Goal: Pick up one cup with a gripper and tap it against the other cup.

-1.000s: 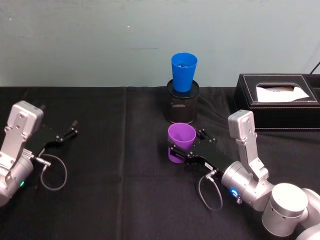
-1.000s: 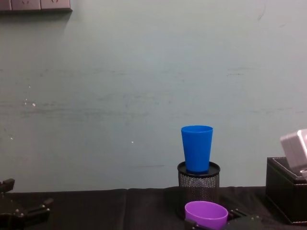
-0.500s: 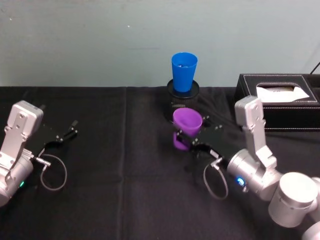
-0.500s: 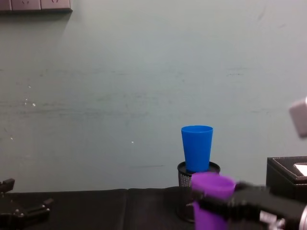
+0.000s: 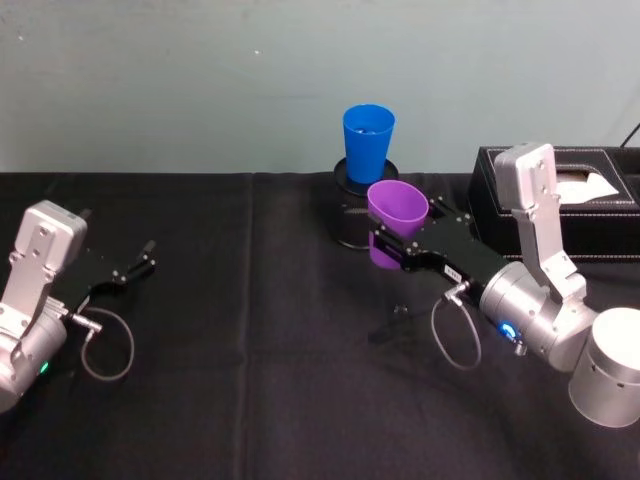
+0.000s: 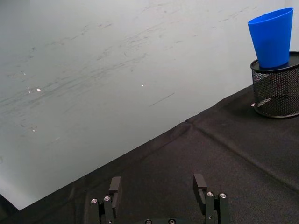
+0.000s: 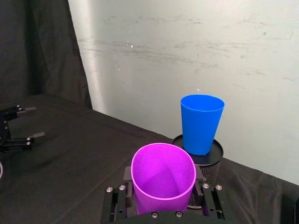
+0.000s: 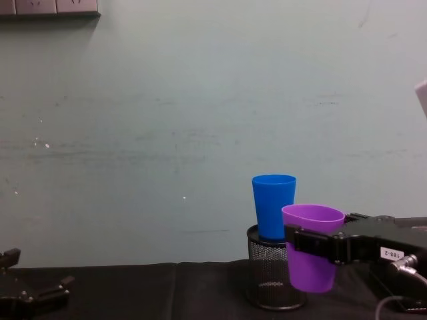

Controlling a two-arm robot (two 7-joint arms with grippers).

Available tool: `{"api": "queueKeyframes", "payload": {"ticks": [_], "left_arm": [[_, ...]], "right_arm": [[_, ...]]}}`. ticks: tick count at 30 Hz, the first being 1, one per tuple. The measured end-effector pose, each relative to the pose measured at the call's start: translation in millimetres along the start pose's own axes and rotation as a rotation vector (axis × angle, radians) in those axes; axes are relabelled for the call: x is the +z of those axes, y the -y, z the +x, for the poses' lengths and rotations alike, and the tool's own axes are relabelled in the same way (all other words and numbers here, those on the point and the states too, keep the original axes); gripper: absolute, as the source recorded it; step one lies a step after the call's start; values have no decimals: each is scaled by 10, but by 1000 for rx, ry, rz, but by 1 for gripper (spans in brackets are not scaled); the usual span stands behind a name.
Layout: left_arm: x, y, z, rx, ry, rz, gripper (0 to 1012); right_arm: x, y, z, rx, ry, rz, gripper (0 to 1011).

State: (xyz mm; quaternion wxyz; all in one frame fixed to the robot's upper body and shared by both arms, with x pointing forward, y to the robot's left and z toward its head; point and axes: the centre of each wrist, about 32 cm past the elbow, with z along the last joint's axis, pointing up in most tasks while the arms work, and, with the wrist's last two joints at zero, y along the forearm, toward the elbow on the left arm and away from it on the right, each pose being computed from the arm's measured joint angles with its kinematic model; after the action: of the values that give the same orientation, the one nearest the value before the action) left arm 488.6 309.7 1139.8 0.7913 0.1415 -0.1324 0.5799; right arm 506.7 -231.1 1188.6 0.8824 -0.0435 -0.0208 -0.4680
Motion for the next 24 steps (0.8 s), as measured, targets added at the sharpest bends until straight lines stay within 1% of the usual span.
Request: {"api": "queueKeyframes", "payload": {"ticks": [24], "left_arm": [[0,0,0,0,0,0,1000]], "right_arm": [[-18,-10,-6,0,1,8,726]]}}
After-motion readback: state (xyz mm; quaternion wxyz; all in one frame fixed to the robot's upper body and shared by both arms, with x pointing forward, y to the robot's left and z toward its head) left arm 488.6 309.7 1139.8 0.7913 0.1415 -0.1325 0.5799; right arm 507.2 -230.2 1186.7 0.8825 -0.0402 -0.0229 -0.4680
